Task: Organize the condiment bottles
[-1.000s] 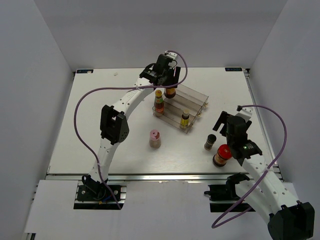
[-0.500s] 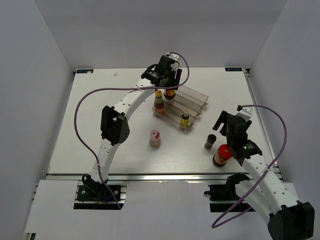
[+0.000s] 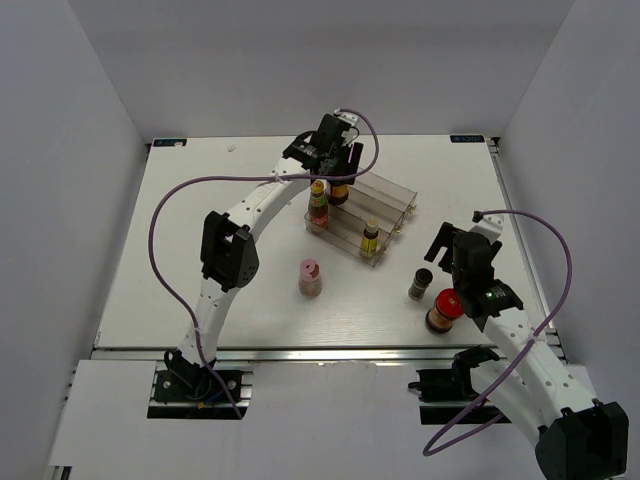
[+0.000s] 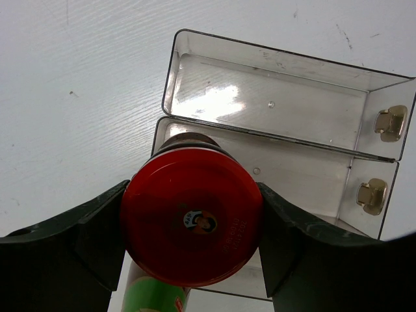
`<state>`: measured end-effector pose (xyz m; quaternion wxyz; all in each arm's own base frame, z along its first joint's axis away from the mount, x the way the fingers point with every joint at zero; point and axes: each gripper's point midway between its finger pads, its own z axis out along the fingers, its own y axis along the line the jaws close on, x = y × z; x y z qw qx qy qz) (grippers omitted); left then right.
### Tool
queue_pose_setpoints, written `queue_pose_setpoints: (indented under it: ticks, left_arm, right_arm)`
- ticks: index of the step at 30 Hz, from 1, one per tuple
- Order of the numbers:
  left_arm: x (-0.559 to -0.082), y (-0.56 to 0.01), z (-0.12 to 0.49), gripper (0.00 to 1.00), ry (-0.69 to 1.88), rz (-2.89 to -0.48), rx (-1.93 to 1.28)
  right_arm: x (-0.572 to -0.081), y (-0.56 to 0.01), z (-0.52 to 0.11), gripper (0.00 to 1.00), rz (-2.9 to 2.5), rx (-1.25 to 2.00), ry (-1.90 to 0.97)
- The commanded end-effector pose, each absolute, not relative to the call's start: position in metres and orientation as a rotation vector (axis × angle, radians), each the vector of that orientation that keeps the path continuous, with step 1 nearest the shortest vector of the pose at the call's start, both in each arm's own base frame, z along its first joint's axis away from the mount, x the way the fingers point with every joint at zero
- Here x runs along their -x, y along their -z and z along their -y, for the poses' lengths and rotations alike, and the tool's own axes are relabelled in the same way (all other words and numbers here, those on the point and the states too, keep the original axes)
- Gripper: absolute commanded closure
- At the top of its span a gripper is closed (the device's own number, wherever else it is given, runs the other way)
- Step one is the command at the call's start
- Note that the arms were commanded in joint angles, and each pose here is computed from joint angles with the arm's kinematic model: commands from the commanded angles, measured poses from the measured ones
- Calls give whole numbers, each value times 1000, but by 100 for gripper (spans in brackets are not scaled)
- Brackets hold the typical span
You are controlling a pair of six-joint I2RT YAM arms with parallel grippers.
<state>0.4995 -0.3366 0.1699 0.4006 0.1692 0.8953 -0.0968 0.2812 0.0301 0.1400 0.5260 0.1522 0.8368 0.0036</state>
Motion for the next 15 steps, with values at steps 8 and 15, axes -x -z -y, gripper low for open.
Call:
queue_pose_setpoints:
  ticks: [8, 15]
  left_arm:
    - [-518, -233, 334, 100, 238, -2099, -327]
    - [-519, -217, 334, 85, 224, -2124, -334]
  right_arm:
    - [-287, -149, -29, 11, -1960, -380, -18]
    - [-287, -147, -28, 11, -1967, -383, -10]
